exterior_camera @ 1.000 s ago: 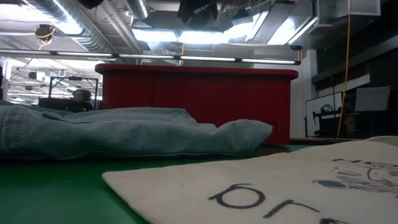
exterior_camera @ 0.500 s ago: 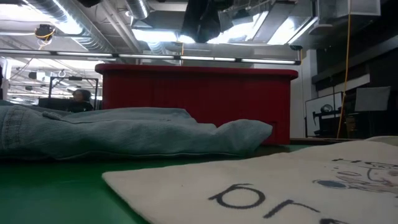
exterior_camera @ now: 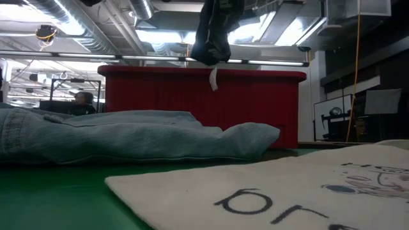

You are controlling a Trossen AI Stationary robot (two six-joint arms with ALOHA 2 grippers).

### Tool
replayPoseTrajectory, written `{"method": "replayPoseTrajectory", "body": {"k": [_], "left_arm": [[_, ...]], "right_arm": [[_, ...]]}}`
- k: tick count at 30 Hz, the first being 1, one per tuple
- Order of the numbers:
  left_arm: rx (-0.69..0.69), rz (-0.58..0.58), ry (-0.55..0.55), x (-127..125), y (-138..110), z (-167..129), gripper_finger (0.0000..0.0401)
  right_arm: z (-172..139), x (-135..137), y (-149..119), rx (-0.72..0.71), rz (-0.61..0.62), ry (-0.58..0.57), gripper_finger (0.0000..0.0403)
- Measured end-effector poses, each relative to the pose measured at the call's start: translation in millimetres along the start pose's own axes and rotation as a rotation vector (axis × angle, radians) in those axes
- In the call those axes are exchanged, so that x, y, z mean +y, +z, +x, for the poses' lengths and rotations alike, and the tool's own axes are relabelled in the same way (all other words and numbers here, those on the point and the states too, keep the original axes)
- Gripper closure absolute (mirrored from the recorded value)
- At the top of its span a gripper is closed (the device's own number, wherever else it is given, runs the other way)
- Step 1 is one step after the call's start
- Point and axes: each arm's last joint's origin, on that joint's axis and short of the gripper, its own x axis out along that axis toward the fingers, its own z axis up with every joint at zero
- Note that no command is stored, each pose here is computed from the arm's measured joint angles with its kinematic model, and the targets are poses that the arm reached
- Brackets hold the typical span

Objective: Fold Laundry from Bin
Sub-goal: Fold the dark blue boxer shorts

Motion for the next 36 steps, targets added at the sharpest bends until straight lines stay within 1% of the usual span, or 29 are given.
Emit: {"method": "replayPoseTrajectory", "body": {"k": [8,12,15,19,24,28,36], "left_arm": [[0.003,0.002,-0.001,0,0,0,0.0399],[0.023,-0.034,-0.009,-1,-2,0,0.0399],[0.065,-0.054,-0.024,-3,-7,0,0.0399],[0.128,-0.046,-0.046,-5,-14,-1,0.04],[0.138,-0.04,-0.05,-6,-15,-1,0.04],[0.138,-0.041,-0.05,-6,-15,-1,0.04],[0.138,-0.041,-0.05,-6,-15,-1,0.04]], "right_arm": [[0,0,-2,0.023,-0.014,-0.009,0.0393],[0,0,-5,0.053,-0.012,-0.007,0.0393],[-1,0,-11,0.116,-0.01,-0.004,0.0393],[-3,1,-23,0.235,-0.005,0.002,0.0393],[-5,1,-32,0.34,-0.001,0.008,0.0393],[-6,2,-34,0.364,0.0,0.009,0.0393],[-6,2,-34,0.365,0.0,0.009,0.0393]]}}
